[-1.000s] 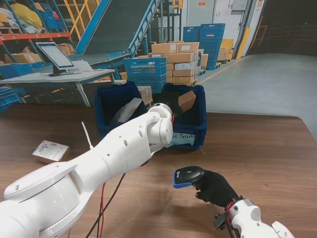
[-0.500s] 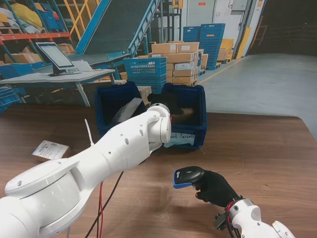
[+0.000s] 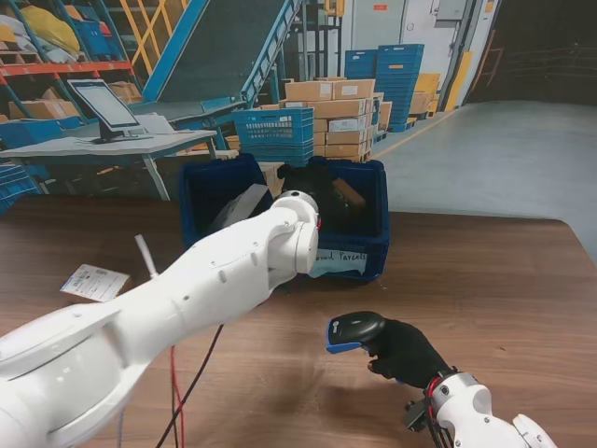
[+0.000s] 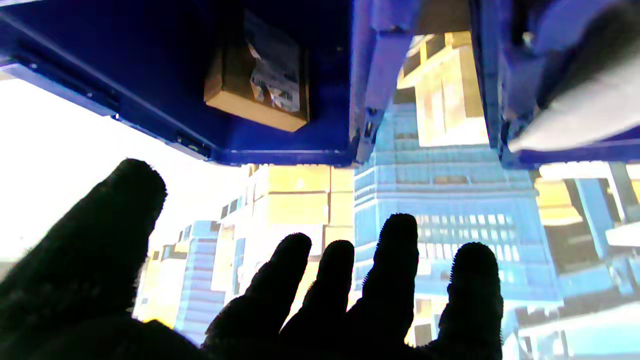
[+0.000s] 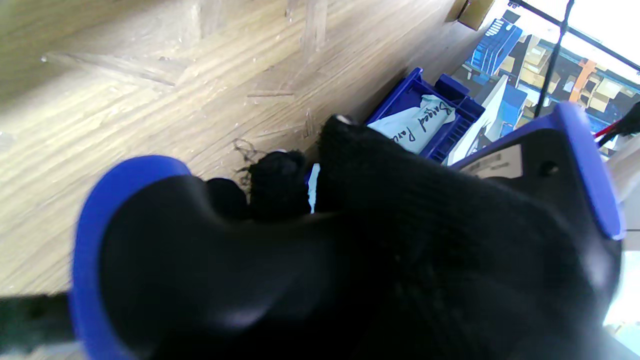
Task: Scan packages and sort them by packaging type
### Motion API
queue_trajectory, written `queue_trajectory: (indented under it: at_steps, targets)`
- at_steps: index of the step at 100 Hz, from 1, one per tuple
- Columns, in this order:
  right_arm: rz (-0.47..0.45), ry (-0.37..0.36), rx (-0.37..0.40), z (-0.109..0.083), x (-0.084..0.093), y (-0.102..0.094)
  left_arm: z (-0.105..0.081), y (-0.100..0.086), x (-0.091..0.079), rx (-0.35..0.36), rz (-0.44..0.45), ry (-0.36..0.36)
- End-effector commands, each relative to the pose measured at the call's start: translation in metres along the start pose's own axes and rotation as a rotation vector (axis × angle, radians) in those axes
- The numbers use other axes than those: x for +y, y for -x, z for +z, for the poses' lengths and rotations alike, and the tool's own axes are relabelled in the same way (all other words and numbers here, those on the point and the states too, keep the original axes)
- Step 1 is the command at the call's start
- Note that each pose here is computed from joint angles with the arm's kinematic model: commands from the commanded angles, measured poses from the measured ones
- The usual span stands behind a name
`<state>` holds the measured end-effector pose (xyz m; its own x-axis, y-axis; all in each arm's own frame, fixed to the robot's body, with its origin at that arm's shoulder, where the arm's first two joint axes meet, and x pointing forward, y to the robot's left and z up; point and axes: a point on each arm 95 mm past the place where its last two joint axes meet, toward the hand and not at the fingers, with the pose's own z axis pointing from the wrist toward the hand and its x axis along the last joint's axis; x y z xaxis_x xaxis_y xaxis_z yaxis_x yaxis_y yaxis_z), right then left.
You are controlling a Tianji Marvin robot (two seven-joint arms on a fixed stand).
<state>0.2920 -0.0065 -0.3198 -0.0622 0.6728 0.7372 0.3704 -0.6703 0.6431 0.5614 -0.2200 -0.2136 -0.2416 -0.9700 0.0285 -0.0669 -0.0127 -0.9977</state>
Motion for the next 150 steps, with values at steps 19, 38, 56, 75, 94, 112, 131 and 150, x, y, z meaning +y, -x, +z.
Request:
queue_trajectory:
  at_steps: [19,38,56,75,94,112,131,150]
  targets:
    - [-0.005,0.002,0.018,0.0,-0.001,-0.011,-0.03,0.046,-0.014,-0.027,0.014,-0.028]
    - [-0.017,0.017,0.032,0.002,-0.001,-0.02,-0.064,0.082,-0.023,-0.053,-0.009,-0.031]
    - [-0.03,0.031,0.044,0.003,0.0,-0.027,-0.102,0.117,-0.025,-0.063,-0.007,-0.03]
    - [-0.026,0.044,0.061,0.008,-0.002,-0.035,-0.145,0.148,-0.02,-0.07,-0.02,-0.048]
    - [-0.021,0.058,0.083,0.013,-0.006,-0.043,-0.181,0.174,-0.009,-0.088,-0.031,-0.021]
    - [-0.025,0.064,0.101,0.018,-0.007,-0.049,-0.209,0.2,-0.001,-0.122,-0.03,0.007]
    - [-0.036,0.068,0.116,0.022,-0.006,-0.056,-0.234,0.229,0.011,-0.18,-0.042,0.023]
    - [-0.048,0.06,0.138,0.028,-0.009,-0.062,-0.254,0.256,0.027,-0.242,-0.094,0.045]
